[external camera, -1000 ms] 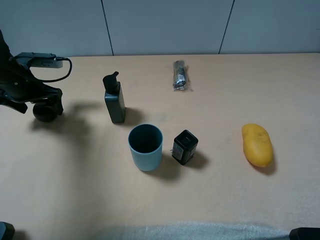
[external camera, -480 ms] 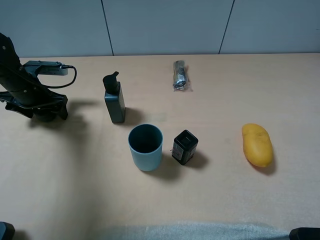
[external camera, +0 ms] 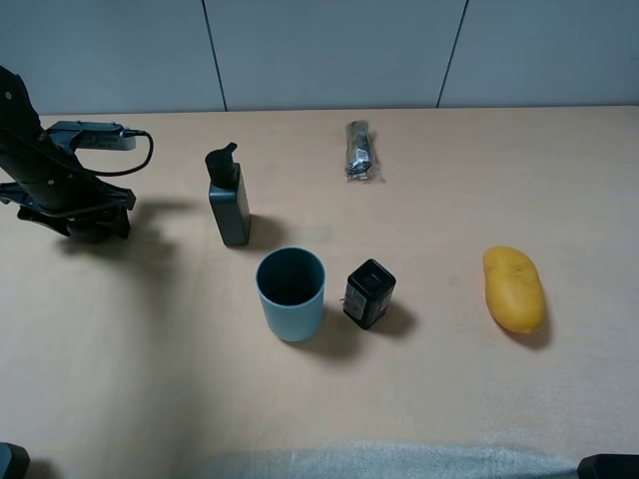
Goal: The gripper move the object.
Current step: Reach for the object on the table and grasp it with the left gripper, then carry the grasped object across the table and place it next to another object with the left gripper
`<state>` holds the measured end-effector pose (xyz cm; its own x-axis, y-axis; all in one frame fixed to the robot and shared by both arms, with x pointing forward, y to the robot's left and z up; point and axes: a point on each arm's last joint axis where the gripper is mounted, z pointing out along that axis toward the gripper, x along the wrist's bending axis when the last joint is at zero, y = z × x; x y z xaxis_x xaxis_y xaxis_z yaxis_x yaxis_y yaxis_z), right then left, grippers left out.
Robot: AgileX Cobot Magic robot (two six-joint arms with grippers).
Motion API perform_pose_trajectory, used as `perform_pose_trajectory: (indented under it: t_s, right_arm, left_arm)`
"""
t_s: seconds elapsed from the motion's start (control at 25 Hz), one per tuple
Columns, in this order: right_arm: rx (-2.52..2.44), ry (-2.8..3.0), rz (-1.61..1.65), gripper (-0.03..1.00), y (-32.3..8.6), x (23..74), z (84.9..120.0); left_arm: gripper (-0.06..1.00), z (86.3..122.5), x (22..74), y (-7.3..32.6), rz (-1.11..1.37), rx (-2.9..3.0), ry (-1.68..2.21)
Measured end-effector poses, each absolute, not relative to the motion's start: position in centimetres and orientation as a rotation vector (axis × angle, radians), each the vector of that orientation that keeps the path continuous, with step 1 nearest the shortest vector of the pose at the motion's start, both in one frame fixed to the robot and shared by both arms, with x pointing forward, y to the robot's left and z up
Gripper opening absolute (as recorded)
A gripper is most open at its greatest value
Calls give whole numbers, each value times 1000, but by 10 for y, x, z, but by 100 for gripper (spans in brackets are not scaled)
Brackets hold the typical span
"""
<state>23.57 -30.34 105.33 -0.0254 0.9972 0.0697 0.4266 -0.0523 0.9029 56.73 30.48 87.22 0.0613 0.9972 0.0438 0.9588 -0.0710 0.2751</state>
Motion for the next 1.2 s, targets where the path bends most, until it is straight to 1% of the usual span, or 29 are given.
perform_pose_trajectory:
  t_s: [0.12, 0.16, 0.92, 1.2]
  right_arm:
    - [1558, 1529, 1046, 69, -303, 236, 1053]
    - [1558, 1529, 1046, 69, -303, 236, 1053]
    - [1558, 1529, 1046, 69, -303, 236, 1053]
    - [1558, 1529, 1046, 69, -303, 236, 1053]
  left_arm:
    - [62, 872, 567, 305, 331, 2154, 2015]
    - [61, 872, 567, 305, 331, 2154, 2015]
    - [61, 872, 568, 305, 333, 2153, 2013]
    - [61, 890, 567, 305, 368, 2129, 2000]
